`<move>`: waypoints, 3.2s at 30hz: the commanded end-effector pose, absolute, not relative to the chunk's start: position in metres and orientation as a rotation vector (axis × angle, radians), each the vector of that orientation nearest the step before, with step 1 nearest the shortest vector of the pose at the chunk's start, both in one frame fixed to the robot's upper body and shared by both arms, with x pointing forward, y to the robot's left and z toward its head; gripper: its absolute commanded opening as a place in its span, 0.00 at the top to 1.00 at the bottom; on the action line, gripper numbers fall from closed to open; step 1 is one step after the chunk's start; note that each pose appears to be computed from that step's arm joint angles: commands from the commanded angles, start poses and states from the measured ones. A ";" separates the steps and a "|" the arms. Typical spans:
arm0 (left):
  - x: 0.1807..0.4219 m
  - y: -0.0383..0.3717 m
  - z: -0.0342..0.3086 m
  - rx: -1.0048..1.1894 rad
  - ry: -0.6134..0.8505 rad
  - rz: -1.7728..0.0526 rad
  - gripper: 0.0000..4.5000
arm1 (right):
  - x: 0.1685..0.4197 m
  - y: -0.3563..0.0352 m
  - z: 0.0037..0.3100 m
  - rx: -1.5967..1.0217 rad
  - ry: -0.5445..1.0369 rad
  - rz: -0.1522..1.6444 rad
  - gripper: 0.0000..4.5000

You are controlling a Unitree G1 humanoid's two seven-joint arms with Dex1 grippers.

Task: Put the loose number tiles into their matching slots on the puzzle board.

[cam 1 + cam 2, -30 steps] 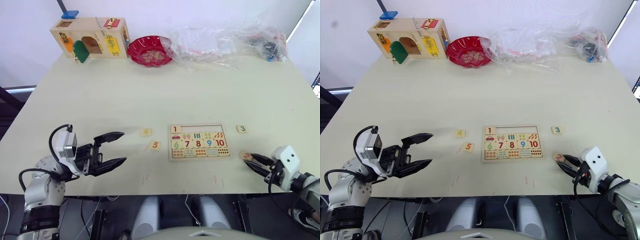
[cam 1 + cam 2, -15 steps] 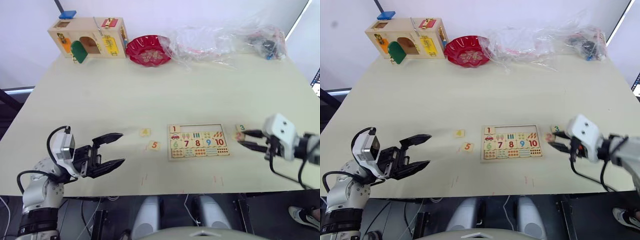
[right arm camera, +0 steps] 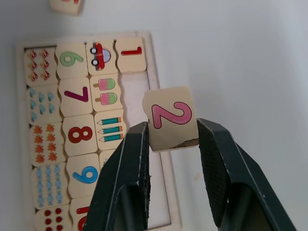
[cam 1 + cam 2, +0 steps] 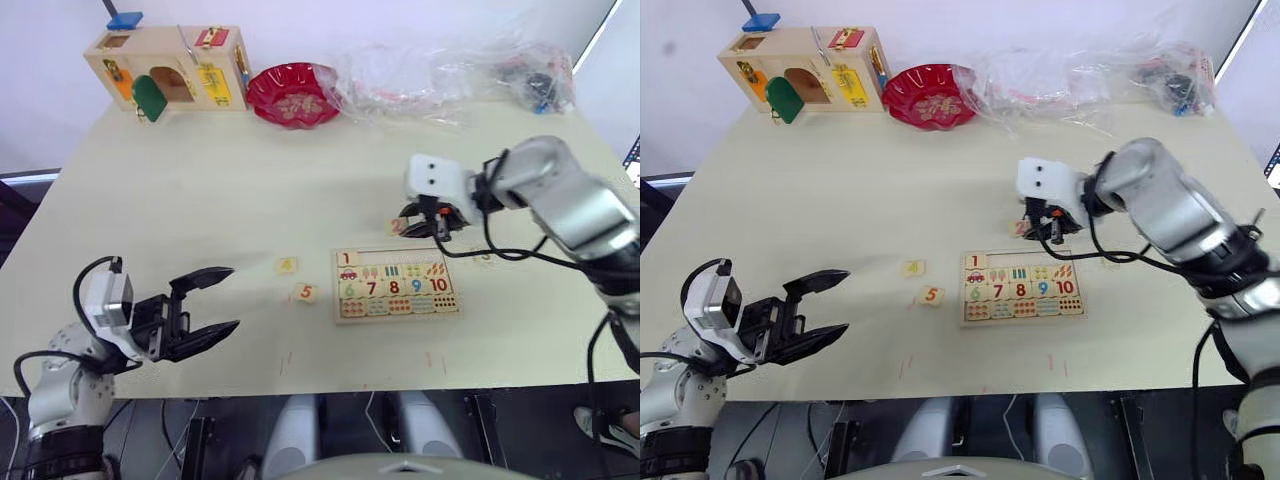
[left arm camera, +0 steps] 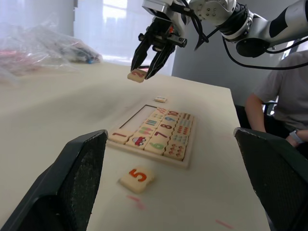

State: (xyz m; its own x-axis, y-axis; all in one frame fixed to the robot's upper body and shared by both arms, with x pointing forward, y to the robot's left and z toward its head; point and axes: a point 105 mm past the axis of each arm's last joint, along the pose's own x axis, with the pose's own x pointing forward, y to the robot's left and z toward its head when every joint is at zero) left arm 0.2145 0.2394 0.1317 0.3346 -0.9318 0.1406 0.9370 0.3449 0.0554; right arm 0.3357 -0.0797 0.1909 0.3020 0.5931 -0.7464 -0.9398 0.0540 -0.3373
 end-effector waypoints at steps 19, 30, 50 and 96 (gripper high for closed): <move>0.211 0.245 0.138 0.017 -0.187 -1.172 0.00 | 0.342 -0.041 0.158 -0.962 0.560 1.321 0.80; 0.214 0.241 0.137 0.013 -0.187 -1.178 0.00 | 0.341 -0.041 0.146 -0.936 0.594 1.309 0.80; 0.216 0.239 0.136 0.012 -0.186 -1.183 0.00 | 0.342 -0.040 0.141 -0.919 0.607 1.298 0.80; 0.216 0.239 0.131 0.006 -0.180 -1.175 0.00 | 0.339 -0.034 0.147 -0.970 0.609 1.285 0.80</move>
